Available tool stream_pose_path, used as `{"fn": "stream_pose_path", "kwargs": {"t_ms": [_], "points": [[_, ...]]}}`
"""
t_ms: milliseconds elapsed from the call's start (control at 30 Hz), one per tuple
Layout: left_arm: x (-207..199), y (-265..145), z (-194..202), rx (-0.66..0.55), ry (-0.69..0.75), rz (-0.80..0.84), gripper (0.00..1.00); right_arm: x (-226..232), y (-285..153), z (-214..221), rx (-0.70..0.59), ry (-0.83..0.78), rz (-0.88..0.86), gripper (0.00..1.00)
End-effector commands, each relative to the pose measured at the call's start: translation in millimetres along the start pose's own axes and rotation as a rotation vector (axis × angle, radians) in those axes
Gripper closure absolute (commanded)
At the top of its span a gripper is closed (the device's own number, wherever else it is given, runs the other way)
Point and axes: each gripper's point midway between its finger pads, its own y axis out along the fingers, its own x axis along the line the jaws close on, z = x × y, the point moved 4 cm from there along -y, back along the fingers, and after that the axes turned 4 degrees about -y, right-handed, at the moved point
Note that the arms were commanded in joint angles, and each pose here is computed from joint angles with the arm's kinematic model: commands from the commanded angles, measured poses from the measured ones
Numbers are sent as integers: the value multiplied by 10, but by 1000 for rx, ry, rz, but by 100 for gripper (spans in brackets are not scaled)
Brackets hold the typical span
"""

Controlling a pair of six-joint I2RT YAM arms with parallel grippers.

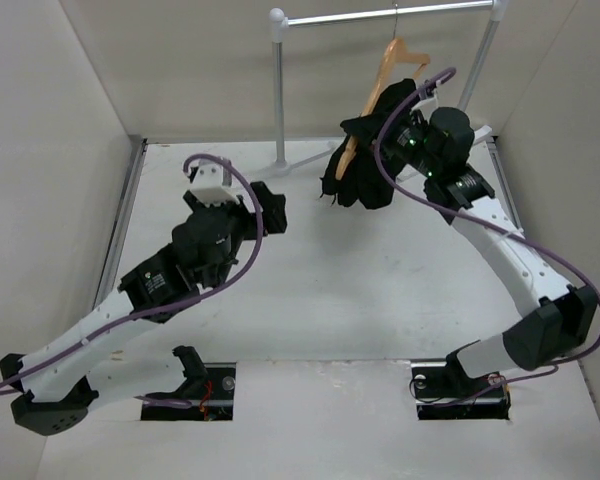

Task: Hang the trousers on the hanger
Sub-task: Place the hanger at the clothesline.

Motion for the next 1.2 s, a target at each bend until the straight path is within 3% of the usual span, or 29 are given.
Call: {"fn": "stream_pose_path", "kwargs": {"t_ms": [0, 300, 767, 867, 1033, 1167], "points": [[344, -81, 336, 56, -61, -92, 0, 553, 22, -580, -148, -108, -204, 90], [903, -214, 934, 183, -134, -208, 0, 117, 427, -911, -164, -82, -119, 90], [1090, -181, 1107, 235, -163, -258, 0, -517, 764, -832, -118, -21, -11, 87], [1114, -164, 1129, 248, -172, -267, 0, -618, 809, -793, -106, -8, 12, 76], [1159, -161, 1108, 243, -197, -277, 0, -721, 806, -834, -105, -6, 46, 40], [1194, -165, 1083, 234, -209, -284, 0, -749, 752, -898, -116, -18, 71, 27]]}}
